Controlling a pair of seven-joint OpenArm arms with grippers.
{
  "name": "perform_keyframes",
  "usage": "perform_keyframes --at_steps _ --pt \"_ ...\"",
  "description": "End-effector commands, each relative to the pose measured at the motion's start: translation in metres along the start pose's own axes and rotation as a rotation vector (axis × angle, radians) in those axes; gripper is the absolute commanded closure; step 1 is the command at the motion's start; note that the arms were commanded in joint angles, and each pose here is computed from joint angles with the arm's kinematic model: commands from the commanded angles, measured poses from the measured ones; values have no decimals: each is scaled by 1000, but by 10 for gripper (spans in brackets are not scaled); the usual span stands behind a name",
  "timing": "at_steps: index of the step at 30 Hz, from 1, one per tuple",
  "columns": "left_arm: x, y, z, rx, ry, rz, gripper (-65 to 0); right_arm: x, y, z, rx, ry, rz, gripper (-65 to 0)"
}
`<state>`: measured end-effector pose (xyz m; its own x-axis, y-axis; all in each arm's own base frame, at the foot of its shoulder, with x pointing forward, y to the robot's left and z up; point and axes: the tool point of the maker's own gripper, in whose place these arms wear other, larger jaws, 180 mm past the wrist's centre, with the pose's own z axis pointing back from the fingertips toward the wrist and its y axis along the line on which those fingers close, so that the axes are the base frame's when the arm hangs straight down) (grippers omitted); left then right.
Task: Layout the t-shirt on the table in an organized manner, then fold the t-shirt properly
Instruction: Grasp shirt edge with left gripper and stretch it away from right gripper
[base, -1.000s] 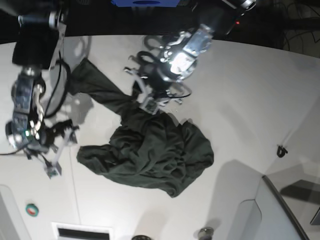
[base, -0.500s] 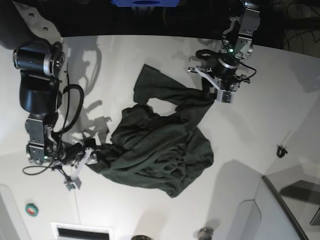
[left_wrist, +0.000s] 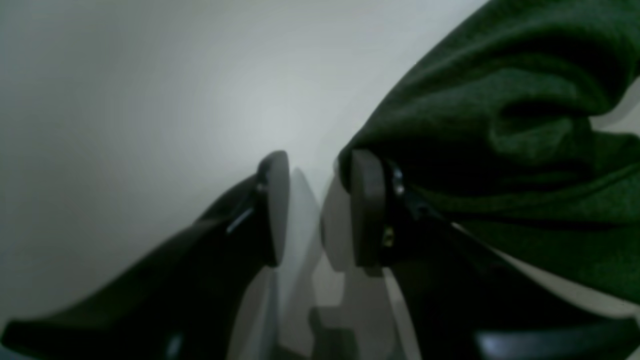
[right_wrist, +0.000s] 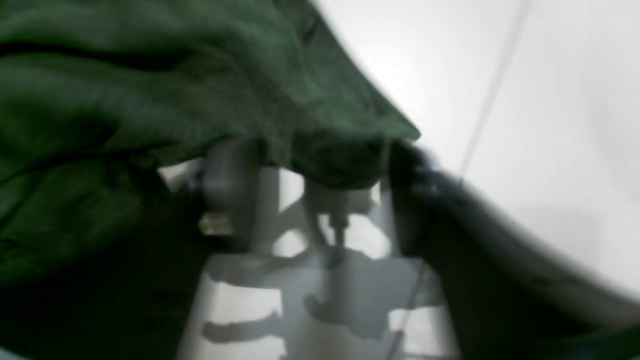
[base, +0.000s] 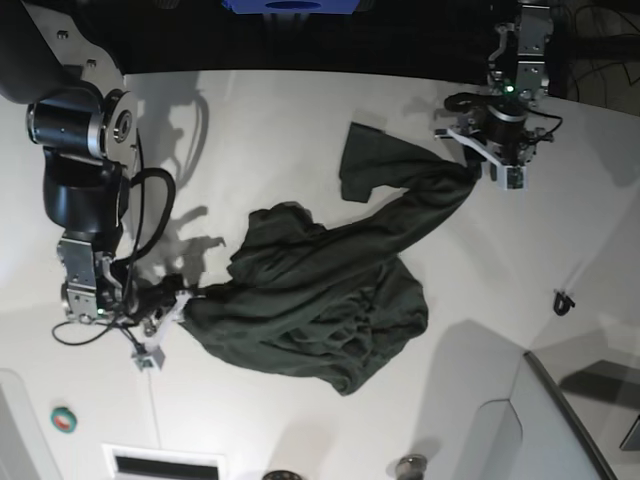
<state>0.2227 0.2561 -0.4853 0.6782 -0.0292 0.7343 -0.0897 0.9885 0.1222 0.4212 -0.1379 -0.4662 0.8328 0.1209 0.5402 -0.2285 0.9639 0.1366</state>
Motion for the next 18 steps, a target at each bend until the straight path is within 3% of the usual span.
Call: perform_keyframes --at_steps 1,2,3,8,12,18 --pt "-3 7 1 17 24 -15 -204 32 -14 10 -26 -78 6 -107" --pt "-3 12 1 22 24 -22 -204 31 -18 12 -34 -77 5 -20" --pt "-2 15 1 25 23 -29 -204 29 -20 12 -37 -74 4 -8" --pt "-3 26 4 36 26 -51 -204 -12 -43 26 -74 8 54 -9" --pt "-2 28 4 37 26 -54 -204 -41 -56 64 -146 11 110 -8" --pt "8 20 3 23 0 -52 -204 -94 -45 111 -236 53 170 -8"
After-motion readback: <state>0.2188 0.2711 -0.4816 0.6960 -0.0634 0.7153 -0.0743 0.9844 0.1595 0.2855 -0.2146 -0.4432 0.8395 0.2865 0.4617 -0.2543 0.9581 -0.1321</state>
